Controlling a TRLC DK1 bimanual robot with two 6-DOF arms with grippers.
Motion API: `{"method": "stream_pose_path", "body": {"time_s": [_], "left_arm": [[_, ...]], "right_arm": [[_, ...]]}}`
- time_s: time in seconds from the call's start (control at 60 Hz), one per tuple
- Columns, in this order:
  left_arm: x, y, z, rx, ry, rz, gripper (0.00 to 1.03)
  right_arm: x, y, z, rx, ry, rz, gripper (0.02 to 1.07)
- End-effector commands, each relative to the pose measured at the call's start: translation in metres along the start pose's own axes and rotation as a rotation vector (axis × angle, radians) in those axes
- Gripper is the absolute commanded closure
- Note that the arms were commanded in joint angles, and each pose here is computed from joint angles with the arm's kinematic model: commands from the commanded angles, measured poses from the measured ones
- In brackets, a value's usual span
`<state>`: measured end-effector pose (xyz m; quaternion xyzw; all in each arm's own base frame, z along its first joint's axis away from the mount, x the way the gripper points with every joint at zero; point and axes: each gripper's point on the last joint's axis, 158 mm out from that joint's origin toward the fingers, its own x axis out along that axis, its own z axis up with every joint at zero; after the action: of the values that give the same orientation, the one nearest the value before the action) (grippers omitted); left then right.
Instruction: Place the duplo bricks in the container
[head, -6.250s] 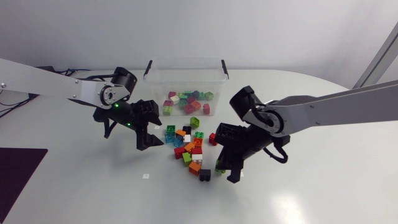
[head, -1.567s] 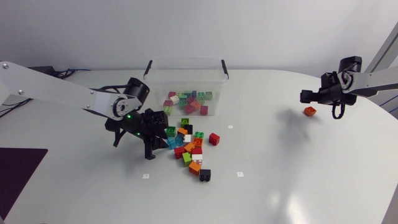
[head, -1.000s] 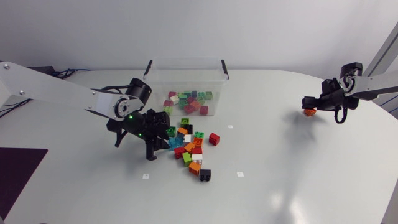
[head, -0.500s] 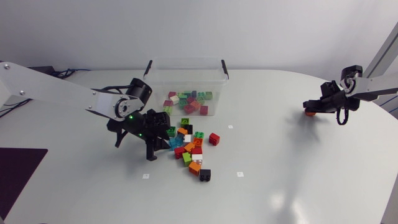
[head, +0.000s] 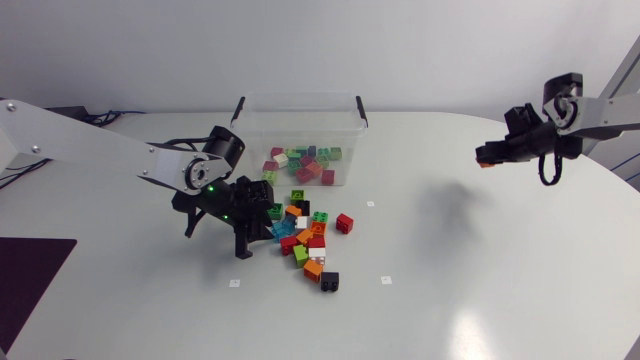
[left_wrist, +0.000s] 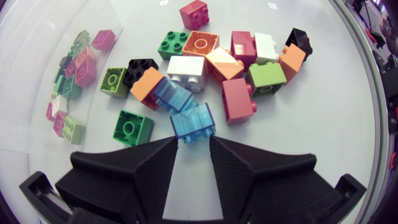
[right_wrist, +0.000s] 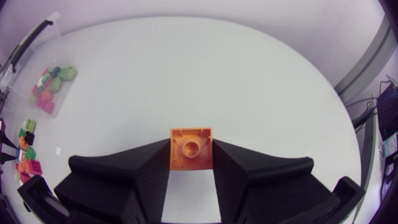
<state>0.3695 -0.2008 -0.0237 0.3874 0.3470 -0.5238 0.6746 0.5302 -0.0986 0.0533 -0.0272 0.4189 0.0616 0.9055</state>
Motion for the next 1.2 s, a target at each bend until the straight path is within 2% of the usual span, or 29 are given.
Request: {"method": "stream_pose_path", "body": {"time_s": [0.0,0.117,0.3,0.533,0.883,1.183], "left_arm": [[-0.005,-0.005,0.002,-0.007,0.001,-0.008,0.67],[-0.005,-0.007,0.002,-0.011,0.000,-0.011,0.64],[-0.010,-0.005,0.006,-0.006,-0.008,0.001,0.39],[-0.014,0.002,0.015,0.005,-0.036,0.024,0.19],[-0.008,-0.004,0.024,-0.025,-0.056,0.005,0.15],[0.004,-0.002,0.026,-0.073,-0.037,0.018,0.16]], "right_arm": [[-0.021,0.027,0.012,-0.029,-0.025,0.029,0.88],[-0.041,0.059,0.031,-0.067,-0.053,0.061,0.88],[-0.072,0.123,0.058,-0.142,-0.102,0.130,0.88],[-0.094,0.202,0.082,-0.229,-0.147,0.212,0.88],[-0.111,0.283,0.112,-0.323,-0.206,0.282,0.88],[-0.097,0.328,0.119,-0.365,-0.207,0.333,0.88]]}}
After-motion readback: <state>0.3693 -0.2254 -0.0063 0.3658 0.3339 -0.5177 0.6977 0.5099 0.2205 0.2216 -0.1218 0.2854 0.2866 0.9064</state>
